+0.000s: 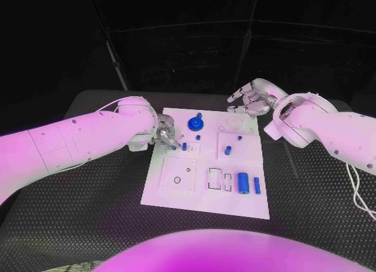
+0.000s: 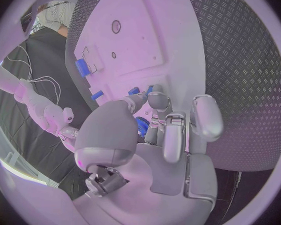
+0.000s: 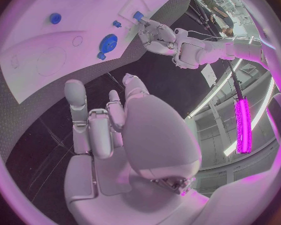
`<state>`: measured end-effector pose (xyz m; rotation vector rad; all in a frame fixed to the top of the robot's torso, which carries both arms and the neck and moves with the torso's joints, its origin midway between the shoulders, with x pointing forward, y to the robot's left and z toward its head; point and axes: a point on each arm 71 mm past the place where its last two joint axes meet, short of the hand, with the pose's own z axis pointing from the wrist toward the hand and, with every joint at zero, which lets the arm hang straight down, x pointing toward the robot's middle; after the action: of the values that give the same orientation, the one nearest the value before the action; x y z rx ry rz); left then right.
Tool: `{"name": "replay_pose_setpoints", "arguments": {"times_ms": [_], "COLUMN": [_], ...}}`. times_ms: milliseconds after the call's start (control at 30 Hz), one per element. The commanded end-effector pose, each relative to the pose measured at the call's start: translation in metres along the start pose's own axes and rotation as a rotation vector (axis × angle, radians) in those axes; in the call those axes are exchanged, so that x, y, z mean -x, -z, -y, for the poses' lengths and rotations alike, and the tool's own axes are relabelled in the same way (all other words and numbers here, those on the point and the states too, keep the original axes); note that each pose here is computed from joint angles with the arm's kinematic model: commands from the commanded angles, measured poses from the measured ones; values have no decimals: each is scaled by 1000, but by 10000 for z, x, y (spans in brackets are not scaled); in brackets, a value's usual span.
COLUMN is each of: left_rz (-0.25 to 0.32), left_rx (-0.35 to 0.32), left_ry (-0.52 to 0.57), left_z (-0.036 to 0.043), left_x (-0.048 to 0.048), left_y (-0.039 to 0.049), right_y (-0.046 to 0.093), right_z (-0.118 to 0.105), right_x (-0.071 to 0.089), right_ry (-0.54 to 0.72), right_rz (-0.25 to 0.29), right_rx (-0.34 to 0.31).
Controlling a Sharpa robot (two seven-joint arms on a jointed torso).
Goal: Assemble the parts on the task board
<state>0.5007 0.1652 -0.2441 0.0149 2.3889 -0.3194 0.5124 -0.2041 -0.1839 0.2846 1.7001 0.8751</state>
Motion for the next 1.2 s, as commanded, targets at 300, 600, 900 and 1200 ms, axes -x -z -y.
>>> {"name": "replay_pose_setpoints", "arguments": {"times_ms": [300,600,900,1200], "left_rz": [-10,82,136,220], "left_rx": [20,13,-7,-160], "left_ry": [3,84,188,384], "left_z": [-70,-136,-183,-187], "left_x": [-43,44,97,197], "left_y": [-30,17,60,127], "right_y": [0,-1,-3,-1], "right_z": [-16,-12,-7,-1], "right_x": [7,10,13,17], "right_ry": [1,1,1,2], "right_rz": [1,3,6,7], "right_rx": [10,9,8,7]}}
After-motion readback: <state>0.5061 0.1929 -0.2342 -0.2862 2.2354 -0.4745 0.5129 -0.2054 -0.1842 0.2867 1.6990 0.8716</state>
